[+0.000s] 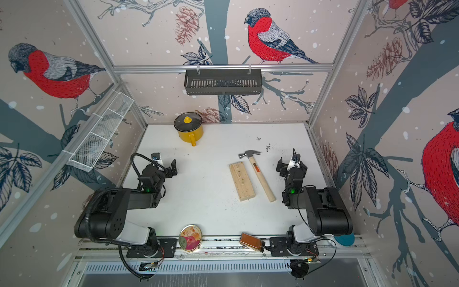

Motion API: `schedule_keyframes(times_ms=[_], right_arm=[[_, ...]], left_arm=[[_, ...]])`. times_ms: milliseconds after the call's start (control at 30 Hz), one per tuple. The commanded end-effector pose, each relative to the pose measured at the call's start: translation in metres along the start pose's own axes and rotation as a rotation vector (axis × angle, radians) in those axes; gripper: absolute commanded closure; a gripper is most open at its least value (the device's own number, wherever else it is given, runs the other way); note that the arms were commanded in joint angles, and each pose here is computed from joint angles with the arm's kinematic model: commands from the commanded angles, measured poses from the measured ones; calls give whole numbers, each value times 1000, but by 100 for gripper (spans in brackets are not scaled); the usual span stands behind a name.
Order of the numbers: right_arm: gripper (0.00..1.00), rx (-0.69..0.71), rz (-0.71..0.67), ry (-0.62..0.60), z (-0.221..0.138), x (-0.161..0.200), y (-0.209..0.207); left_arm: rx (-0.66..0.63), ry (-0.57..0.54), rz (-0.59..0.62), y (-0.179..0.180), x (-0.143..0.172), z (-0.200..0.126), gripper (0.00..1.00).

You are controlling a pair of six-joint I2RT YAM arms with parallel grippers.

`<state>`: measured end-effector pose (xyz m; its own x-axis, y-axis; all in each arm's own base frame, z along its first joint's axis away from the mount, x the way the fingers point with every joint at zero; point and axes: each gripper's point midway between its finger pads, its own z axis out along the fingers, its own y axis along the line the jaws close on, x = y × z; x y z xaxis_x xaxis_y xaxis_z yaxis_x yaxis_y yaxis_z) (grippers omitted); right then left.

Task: Use a claw hammer to pull out a nail
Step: Pick up the hammer at the center of the board.

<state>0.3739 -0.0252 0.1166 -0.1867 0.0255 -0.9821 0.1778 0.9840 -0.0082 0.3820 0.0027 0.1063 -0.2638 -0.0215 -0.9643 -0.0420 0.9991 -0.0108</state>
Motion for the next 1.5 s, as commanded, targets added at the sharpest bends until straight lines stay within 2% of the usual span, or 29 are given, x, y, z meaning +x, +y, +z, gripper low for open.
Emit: schedule_keyframes(times_ms=[0,933,1033,1133,1233,1333,1433,1467], right_arm=[[0,-7,11,-29,1,-8,2],[0,-1,7,-39,-2,-9,2],[0,42,-14,-77,-7,-23,3],[0,100,-64,-12,1,-40,12],[0,215,-67,20,11,-62,12],[0,383,10,105,25,-78,-1],[0,481,64,273,44,-75,1],[0,484,44,326,50,-71,7]], left_arm=[[-2,-59,9,-1,-14,-2,1],[19,-60,7,-2,-15,-1,1],[12,-63,34,-5,-24,-2,1],[-38,-85,46,-4,-35,-11,1],[-93,-126,48,-1,-50,-23,1],[-117,-192,36,-4,-69,-40,1],[-90,-256,-42,-10,-87,-57,1],[-70,-267,-114,-11,-92,-62,1]])
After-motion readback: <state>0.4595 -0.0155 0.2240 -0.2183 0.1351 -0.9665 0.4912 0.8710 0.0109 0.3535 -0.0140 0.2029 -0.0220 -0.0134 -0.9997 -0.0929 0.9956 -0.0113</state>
